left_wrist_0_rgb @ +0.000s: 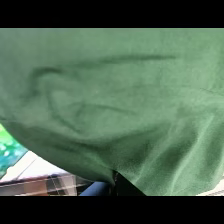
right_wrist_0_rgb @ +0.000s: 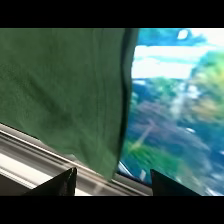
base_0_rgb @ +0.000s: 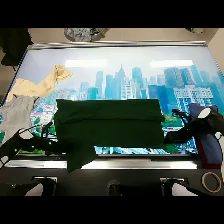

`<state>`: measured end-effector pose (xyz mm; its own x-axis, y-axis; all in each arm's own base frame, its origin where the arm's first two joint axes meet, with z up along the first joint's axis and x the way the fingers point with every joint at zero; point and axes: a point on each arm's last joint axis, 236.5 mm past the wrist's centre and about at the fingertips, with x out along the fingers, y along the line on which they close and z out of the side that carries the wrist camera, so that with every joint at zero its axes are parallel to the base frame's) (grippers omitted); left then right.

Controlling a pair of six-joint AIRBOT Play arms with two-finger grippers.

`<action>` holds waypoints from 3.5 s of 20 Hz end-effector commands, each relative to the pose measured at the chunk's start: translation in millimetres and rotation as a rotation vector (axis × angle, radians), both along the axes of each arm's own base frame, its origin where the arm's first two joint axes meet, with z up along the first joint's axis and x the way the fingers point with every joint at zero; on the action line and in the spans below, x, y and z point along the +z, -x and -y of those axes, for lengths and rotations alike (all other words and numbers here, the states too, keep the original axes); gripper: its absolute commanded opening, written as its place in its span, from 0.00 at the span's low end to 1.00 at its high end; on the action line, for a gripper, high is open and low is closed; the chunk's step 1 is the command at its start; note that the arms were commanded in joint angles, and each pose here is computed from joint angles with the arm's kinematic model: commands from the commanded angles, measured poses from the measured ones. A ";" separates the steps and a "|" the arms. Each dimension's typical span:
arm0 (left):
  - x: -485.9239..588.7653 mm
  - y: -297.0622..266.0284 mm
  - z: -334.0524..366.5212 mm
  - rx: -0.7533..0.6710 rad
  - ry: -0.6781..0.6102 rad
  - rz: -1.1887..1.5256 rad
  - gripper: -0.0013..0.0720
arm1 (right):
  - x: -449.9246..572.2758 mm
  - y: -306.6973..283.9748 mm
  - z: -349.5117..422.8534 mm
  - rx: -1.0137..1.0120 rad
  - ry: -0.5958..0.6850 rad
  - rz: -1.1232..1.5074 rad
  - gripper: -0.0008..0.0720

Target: Fold the shirts.

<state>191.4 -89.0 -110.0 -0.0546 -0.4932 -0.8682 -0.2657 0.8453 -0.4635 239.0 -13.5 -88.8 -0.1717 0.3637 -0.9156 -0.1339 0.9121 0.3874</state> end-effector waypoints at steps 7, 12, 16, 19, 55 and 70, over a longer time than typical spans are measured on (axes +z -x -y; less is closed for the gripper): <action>2.9 -2.3 -0.1 -0.012 -0.006 0.029 0.06 | -29.3 13.1 -28.6 -0.127 -0.073 -0.008 0.34; 42.9 -39.6 -3.6 -0.083 -0.018 0.208 0.06 | -1.1 -10.6 -27.6 -0.056 -0.087 0.120 0.07; 116.4 -86.0 -12.9 -0.045 -0.062 0.453 0.05 | 57.9 -65.3 -21.9 -0.062 -0.070 0.342 0.07; 146.6 -134.9 -28.8 0.035 -0.102 0.577 0.05 | 94.9 -125.1 -23.6 -0.060 -0.023 0.516 0.06; 207.2 -242.0 79.4 -0.219 0.060 0.700 0.50 | 35.7 -220.8 -79.0 -0.181 -0.368 0.309 0.07; 68.7 -201.8 332.0 0.061 0.458 0.343 0.06 | 318.2 -99.7 -133.4 -0.012 -0.386 0.738 0.07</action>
